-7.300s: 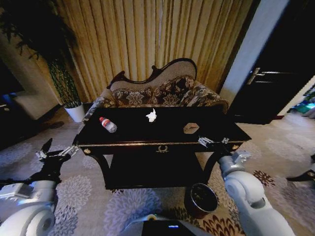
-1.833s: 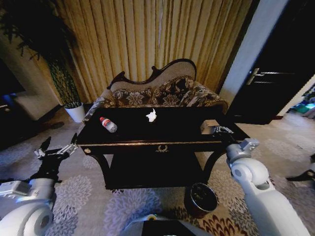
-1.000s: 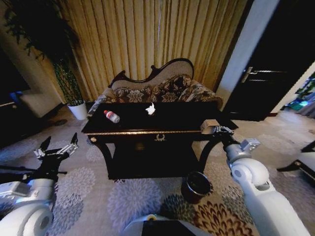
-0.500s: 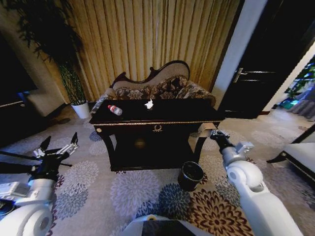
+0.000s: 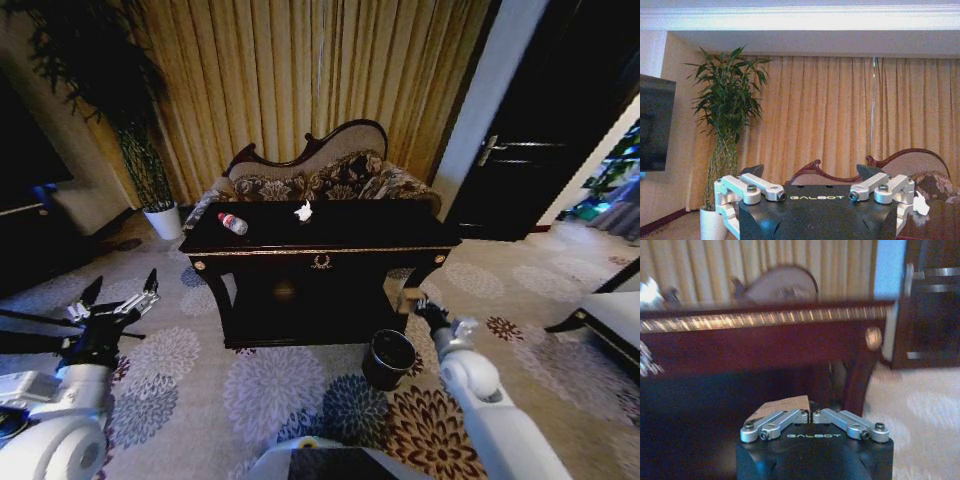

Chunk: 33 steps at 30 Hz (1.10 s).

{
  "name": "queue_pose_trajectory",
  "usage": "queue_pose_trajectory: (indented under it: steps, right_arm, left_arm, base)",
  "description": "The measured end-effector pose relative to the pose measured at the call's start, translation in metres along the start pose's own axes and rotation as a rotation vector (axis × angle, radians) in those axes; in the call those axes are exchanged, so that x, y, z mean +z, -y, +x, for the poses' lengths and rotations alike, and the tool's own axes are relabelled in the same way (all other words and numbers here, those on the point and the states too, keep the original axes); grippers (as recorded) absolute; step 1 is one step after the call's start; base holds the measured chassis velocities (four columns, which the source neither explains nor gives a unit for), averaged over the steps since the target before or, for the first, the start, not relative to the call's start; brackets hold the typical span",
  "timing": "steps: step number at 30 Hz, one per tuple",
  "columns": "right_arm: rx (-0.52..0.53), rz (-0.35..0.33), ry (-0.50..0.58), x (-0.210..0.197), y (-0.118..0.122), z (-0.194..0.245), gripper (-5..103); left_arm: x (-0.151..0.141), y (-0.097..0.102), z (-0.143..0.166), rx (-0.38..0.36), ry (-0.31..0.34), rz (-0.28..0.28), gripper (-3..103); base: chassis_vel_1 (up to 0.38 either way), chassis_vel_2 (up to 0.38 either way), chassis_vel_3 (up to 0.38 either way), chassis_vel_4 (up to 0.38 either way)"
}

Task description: Move to the front of the table and place the trash on the table into the trash bin.

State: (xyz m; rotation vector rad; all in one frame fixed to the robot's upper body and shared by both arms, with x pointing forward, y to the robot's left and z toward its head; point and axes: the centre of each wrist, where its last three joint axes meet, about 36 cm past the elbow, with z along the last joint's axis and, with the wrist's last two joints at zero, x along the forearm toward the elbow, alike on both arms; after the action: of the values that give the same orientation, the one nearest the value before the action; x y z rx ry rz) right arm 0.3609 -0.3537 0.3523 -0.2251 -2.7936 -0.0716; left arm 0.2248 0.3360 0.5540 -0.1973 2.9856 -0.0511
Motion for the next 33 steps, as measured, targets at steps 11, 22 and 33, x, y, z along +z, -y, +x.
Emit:
queue_pose_trajectory:
  steps: [11,22,33]
  right_arm:
    - [0.093,-0.014,-0.156,0.069,0.016,-0.055,0]
    - [0.111,-0.004,-0.187,0.096,0.008,-0.095,0]
    - [0.137,-0.013,-0.182,0.106,-0.003,-0.132,0]
  left_arm:
    - [0.000,0.001,0.003,-0.001,-0.010,-0.003,100]
    - [0.001,0.000,0.004,-0.005,-0.011,-0.005,100]
    - [0.001,0.001,0.003,-0.001,-0.011,-0.001,100]
  base:
    - [0.000,0.000,0.000,0.000]
    - [0.000,0.000,0.000,0.000]
    - [0.000,0.000,0.000,0.000]
